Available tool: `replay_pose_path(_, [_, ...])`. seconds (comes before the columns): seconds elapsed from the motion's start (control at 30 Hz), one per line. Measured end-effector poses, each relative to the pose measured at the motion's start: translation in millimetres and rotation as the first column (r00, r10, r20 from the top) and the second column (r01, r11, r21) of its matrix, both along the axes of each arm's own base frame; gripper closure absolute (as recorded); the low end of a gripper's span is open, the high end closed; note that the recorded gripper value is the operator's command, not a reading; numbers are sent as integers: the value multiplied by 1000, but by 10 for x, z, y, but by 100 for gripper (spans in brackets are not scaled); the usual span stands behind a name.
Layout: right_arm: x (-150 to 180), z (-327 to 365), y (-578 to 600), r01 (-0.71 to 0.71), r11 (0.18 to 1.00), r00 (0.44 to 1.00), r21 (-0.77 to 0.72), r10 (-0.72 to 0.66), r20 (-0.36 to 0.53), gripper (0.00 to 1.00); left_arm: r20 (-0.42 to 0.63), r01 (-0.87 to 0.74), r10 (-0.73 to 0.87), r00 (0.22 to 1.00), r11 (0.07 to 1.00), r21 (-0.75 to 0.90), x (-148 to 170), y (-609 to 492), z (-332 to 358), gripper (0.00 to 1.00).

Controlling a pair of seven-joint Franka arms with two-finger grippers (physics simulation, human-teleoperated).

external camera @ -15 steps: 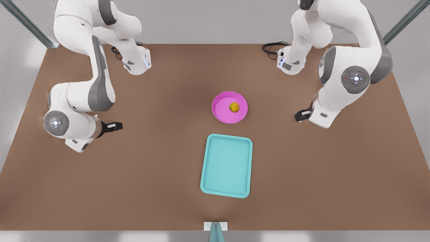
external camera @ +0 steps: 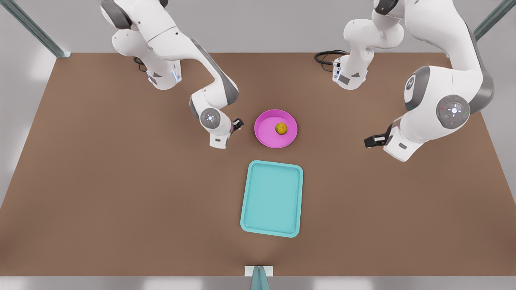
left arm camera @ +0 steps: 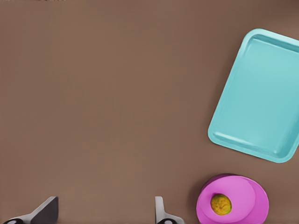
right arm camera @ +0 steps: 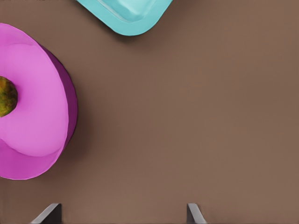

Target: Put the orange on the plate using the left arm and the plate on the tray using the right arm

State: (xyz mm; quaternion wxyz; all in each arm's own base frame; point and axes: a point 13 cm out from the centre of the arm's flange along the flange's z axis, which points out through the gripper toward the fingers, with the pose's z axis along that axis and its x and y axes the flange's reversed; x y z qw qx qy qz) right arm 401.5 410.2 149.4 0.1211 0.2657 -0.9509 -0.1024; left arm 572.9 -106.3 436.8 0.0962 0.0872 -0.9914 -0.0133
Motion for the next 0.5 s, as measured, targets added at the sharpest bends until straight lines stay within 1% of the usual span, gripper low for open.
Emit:
replay_pose_path(0.1, [-100, -218, 275, 110, 992, 993, 53, -108, -40, 0, 6, 3, -3, 1000, 1000, -2, 18, 27, 8, 0])
replay_pose_path(0.23, [-51, -373, 552, 208, 974, 977, 93, -203, -63, 0, 7, 13, -13, 1000, 1000, -6, 27, 22, -4, 0])
replay_pose_path(0.33, [-71, -427, 679, 239, 965, 970, 105, -232, -73, 0, 6, 19, -19, 1000, 1000, -7, 29, 21, -14, 0])
replay_pose_path(0.5, [-196, -550, 820, 256, 961, 965, 102, -247, -92, 0, 4, 27, -27, 1000, 1000, -8, 29, 21, -22, 0])
